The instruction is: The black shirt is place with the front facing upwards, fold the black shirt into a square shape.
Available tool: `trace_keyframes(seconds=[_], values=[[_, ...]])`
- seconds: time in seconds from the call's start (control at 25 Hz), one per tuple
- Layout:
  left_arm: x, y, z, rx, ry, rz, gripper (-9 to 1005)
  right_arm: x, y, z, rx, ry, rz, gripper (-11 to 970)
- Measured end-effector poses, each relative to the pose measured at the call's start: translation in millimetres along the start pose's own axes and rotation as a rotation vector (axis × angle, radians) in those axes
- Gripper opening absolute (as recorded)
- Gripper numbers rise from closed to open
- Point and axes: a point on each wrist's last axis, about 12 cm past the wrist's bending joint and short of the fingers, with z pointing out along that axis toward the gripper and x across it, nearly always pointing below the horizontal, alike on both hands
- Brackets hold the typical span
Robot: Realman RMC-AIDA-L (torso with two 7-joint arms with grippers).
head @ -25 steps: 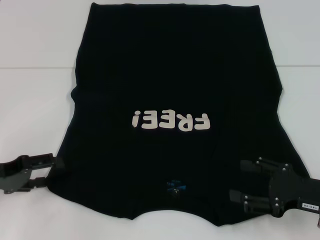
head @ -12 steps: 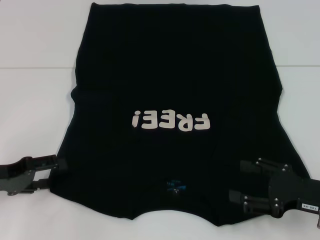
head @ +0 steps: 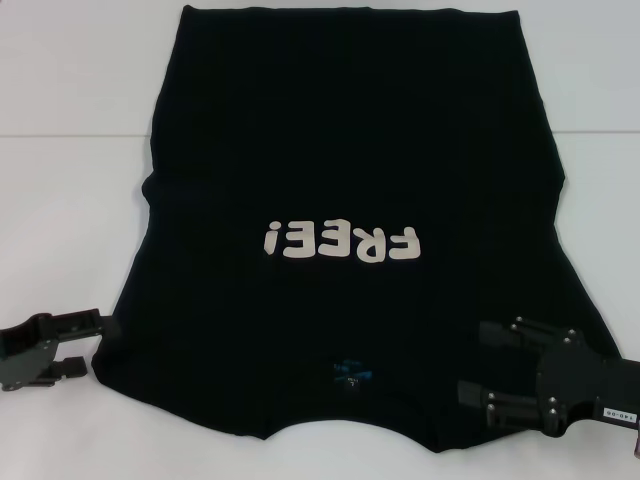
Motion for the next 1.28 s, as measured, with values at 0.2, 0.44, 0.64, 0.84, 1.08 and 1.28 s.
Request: trace_keyframes(seconds=[0.2, 0.44, 0.64, 0.84, 1.08, 1.28], values=[[0, 0.6, 0, -0.002, 0.002, -0.002, 910, 0, 0.4, 0, -0.003, -0.002, 0.001, 856], [1, -0.7, 1, 0.003, 0.01, -0.006, 908, 1, 1.0, -1, -0.003, -0.002, 0.003, 856], [2, -2.4, 4, 0.011, 0.018, -0.008, 906, 1, 1.4, -1, -0.003, -0.002, 0.004, 857], [4, -4.8, 10, 0.024, 0.033, -0.014, 904, 1, 2.1, -1, -0.005, -0.002, 0.014, 857], [3, -14.0, 19, 0.047, 0.048, 0.003, 902, 1, 2.5, -1, -0.007, -0.004, 0.018, 856], [0, -21.6, 25, 0.06, 0.056, 0.021, 900, 2, 3.3, -2, -0.008, -0.008, 0.021, 857]])
